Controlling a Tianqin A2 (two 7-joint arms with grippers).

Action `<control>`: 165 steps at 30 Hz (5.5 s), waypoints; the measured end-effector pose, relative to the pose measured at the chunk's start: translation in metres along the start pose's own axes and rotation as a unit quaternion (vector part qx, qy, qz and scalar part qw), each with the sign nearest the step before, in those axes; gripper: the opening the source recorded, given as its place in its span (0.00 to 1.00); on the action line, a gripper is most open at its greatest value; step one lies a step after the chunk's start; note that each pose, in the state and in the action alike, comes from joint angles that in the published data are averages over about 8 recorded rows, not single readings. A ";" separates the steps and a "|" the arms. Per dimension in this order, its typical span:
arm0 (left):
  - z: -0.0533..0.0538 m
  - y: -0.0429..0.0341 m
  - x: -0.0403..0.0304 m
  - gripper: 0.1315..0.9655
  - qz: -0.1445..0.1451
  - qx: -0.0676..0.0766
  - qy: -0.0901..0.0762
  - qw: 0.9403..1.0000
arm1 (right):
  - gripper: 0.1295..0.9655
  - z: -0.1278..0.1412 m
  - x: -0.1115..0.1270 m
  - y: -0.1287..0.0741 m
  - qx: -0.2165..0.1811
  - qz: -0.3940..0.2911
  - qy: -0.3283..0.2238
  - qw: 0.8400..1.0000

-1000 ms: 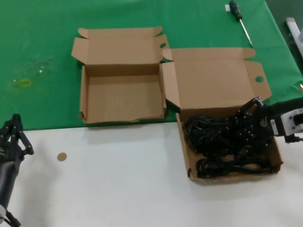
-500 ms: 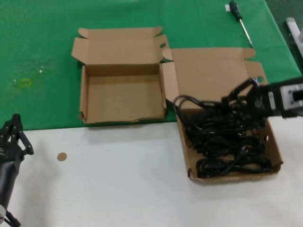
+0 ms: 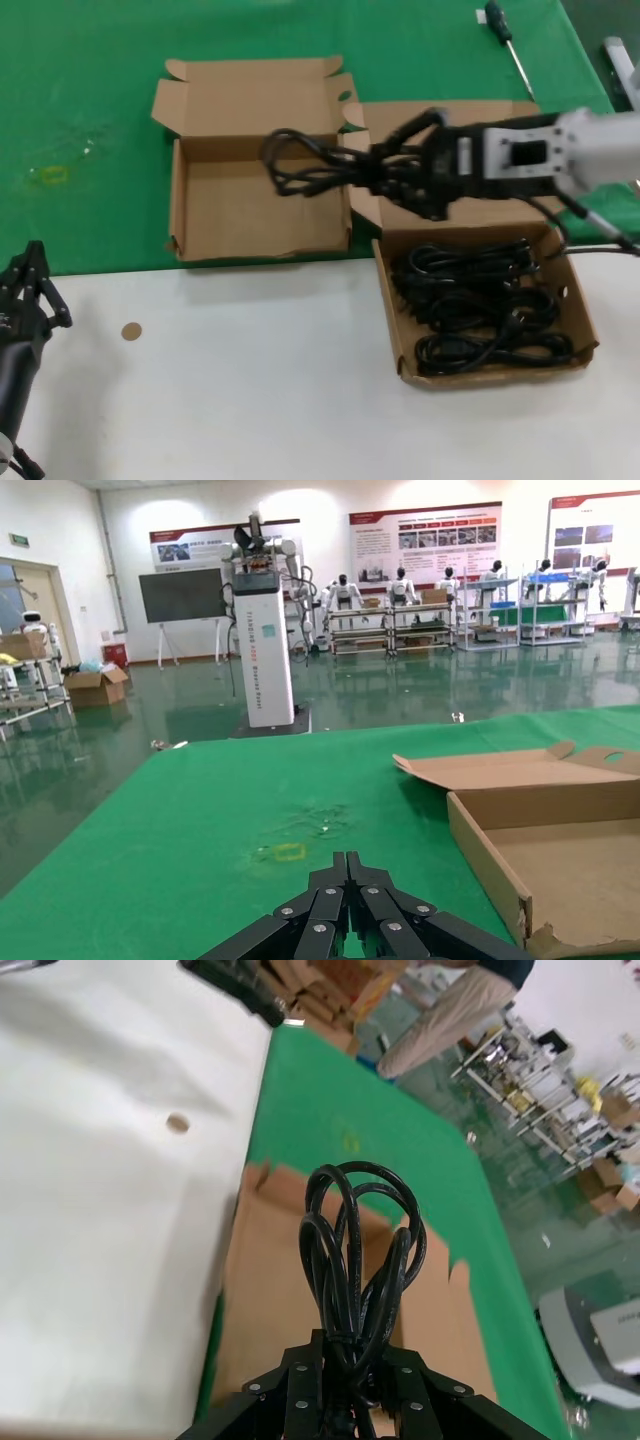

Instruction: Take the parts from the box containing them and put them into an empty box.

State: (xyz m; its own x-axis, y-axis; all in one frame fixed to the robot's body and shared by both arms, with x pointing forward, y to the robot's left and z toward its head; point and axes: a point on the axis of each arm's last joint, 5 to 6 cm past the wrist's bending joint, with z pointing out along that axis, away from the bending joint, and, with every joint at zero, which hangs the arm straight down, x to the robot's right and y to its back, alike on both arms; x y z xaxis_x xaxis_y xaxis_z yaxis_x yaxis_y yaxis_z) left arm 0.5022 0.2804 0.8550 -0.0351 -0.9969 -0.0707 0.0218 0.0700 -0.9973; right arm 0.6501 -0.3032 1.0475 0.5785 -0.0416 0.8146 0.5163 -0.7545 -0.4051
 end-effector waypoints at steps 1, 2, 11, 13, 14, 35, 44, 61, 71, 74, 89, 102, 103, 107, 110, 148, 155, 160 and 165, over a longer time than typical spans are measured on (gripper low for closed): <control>0.000 0.0000 0.0000 0.02 0.000 0.000 0.000 1.000 | 0.13 0.006 0.000 -0.004 0.004 0.000 0.003 1.000; 0.000 0.0000 0.0000 0.02 0.000 0.000 0.000 1.000 | 0.13 0.012 0.000 -0.009 0.007 0.001 0.006 1.000; 0.000 0.0000 0.0000 0.02 0.000 0.000 0.000 1.000 | 0.13 0.064 -0.004 -0.031 0.020 0.003 0.013 1.000; 0.000 0.0000 0.0000 0.02 0.000 0.000 0.000 1.000 | 0.13 0.075 -0.005 -0.033 0.020 0.004 0.013 1.000; 0.000 0.0000 0.0000 0.02 0.000 0.000 0.000 1.000 | 0.13 0.080 -0.005 -0.034 0.020 0.004 0.013 1.000; 0.000 0.0000 0.0000 0.02 0.000 0.000 0.000 1.000 | 0.13 0.147 -0.010 -0.035 0.004 0.008 0.016 1.000; 0.000 0.0000 0.0000 0.02 0.000 0.000 0.000 1.000 | 0.13 0.156 -0.010 -0.028 -0.010 0.006 0.019 1.000; 0.000 0.0000 0.0000 0.02 0.000 0.000 0.000 1.000 | 0.27 0.168 -0.009 -0.026 -0.015 0.008 0.026 1.000; 0.000 0.0000 0.0000 0.02 0.000 0.000 0.000 1.000 | 0.45 0.160 -0.006 -0.026 -0.011 0.010 0.032 0.999; 0.000 0.0000 0.0000 0.02 0.000 0.000 0.000 1.000 | 0.50 0.156 -0.004 -0.028 -0.008 0.012 0.038 0.999; 0.000 0.0000 0.0000 0.03 0.000 0.000 0.000 1.000 | 0.88 0.132 -0.001 -0.039 0.002 0.023 0.065 0.998; 0.000 0.0000 0.0000 0.08 0.000 0.000 0.000 1.000 | 0.99 0.132 -0.021 -0.036 0.013 0.064 0.091 0.994; 0.000 0.0000 0.0000 0.09 0.000 0.000 0.000 1.000 | 0.99 0.132 -0.024 -0.036 0.015 0.071 0.096 0.993; 0.000 0.0000 0.0000 0.13 0.000 0.000 0.000 1.000 | 0.99 0.131 -0.037 -0.034 0.021 0.099 0.114 0.988; 0.000 0.0000 0.0000 0.19 0.000 0.000 0.000 1.000 | 1.00 0.129 -0.047 -0.032 0.025 0.121 0.128 0.984; 0.000 0.0000 0.0000 0.93 0.000 0.000 0.000 1.000 | 1.00 0.071 -0.171 -0.015 0.015 0.392 0.312 0.865; 0.000 0.0000 0.0000 0.99 0.000 0.000 0.000 1.000 | 1.00 0.054 -0.192 -0.013 0.003 0.433 0.344 0.833; 0.000 0.0000 0.0000 1.00 0.000 0.000 0.000 1.000 | 1.00 0.040 -0.207 -0.012 -0.006 0.460 0.367 0.809; 0.000 0.0000 0.0000 1.00 0.000 0.000 0.000 1.000 | 1.00 0.026 -0.221 -0.012 -0.017 0.484 0.389 0.784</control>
State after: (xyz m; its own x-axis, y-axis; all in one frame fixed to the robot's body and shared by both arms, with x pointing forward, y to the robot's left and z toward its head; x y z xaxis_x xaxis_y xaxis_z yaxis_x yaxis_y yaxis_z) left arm 0.5022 0.2804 0.8550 -0.0351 -0.9969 -0.0706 0.0218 0.0698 -0.9973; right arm 0.5321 -0.2677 0.8613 0.1220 -0.9821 0.1437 0.0481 -0.1388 -0.9892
